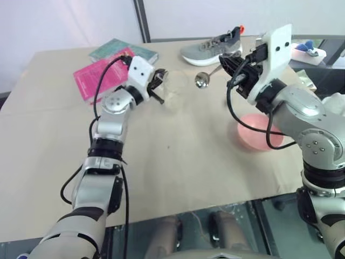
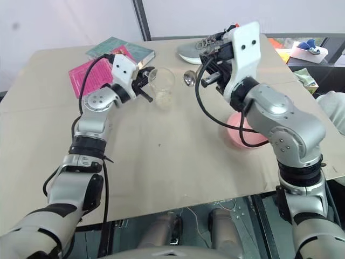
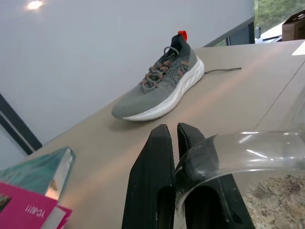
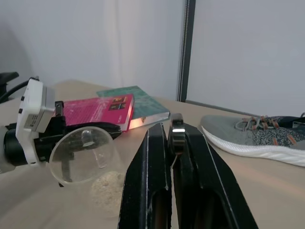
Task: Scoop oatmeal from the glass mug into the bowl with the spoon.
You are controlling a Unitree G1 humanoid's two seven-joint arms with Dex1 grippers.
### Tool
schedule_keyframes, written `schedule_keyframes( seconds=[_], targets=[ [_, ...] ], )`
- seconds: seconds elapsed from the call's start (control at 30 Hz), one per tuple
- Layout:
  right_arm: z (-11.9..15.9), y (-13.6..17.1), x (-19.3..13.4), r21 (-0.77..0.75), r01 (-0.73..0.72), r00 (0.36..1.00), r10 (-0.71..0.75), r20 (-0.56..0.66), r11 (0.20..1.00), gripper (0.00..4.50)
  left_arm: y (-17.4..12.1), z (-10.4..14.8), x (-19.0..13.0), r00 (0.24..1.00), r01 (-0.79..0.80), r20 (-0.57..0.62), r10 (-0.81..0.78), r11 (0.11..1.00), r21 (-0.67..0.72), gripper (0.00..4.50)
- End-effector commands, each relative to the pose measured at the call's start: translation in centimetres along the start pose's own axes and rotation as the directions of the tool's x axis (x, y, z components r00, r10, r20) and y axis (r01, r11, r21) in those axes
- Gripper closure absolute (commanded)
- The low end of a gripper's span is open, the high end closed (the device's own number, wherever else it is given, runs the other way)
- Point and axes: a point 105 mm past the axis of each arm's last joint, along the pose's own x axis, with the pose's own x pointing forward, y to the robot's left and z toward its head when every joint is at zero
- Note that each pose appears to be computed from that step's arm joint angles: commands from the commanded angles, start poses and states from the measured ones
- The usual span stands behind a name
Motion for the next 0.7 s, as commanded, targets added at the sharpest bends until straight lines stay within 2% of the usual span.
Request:
schedule_keyframes(
  seconds=[0.03,0.3,0.4,0.47,0.7],
  targets=[
    [1.8,0.5,-0.1,-0.073,-0.006,0.998,0.011,0.069,0.997,4.50,0.6,2.9,0.6,0.995,-0.017,0.100,0.012,0.999,0.050,4.46],
    [1.6,1.2,0.1,-0.101,-0.041,0.997,0.048,0.067,0.994,4.50,0.4,3.1,1.1,0.995,-0.011,0.104,0.000,0.995,0.100,4.46],
    [3.2,-1.1,-0.1,-0.106,0.064,0.992,-0.052,0.116,0.992,4.50,0.8,1.9,0.7,0.998,-0.021,0.056,0.015,0.994,0.105,4.46],
    [4.0,-1.6,-0.3,-0.083,0.079,0.987,-0.066,0.147,0.993,4.50,1.0,1.2,0.5,0.999,-0.025,0.024,0.023,0.994,0.106,4.46],
    [5.0,0.6,-0.2,0.032,-0.036,0.981,0.029,0.192,0.999,4.50,1.1,0.1,1.0,0.998,-0.045,-0.042,0.049,0.994,0.101,4.46]
  ],
)
